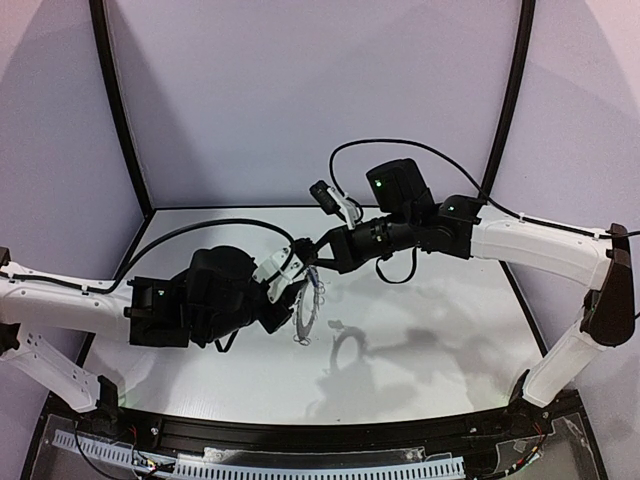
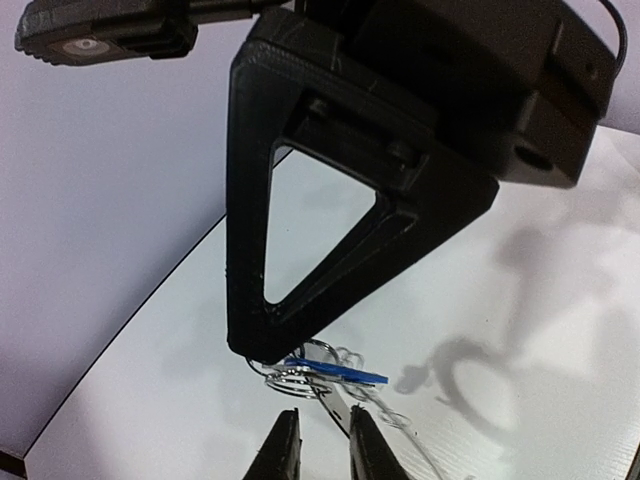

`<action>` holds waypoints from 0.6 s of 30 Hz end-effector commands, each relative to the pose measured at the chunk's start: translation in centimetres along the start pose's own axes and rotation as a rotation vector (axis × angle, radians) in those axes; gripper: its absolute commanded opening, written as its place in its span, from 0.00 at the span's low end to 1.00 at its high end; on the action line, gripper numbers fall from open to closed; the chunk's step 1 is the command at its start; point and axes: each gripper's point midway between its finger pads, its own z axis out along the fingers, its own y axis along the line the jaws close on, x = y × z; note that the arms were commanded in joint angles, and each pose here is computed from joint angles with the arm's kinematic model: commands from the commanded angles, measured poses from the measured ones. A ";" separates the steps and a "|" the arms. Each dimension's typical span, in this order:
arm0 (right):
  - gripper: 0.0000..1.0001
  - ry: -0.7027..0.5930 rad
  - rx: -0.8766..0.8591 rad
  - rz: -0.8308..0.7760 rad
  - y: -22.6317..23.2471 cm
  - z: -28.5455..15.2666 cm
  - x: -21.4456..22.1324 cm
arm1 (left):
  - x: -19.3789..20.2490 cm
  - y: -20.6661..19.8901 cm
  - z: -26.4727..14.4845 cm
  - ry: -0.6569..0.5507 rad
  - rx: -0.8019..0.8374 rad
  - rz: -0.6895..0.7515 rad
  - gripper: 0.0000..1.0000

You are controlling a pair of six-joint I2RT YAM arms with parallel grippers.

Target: Put the keys on the keyring

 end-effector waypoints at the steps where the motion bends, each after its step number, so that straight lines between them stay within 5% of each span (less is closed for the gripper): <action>1: 0.00 -0.093 -0.038 -0.040 2.1 -1.4 -2.5 | -0.3 0.4 -0.6 0.003 -0.001 0.011 0.21; 18: 0.00 -0.091 -0.064 -0.051 3.0 -1.3 -2.5 | 0.4 1.4 0.8 0.051 -0.113 0.033 0.25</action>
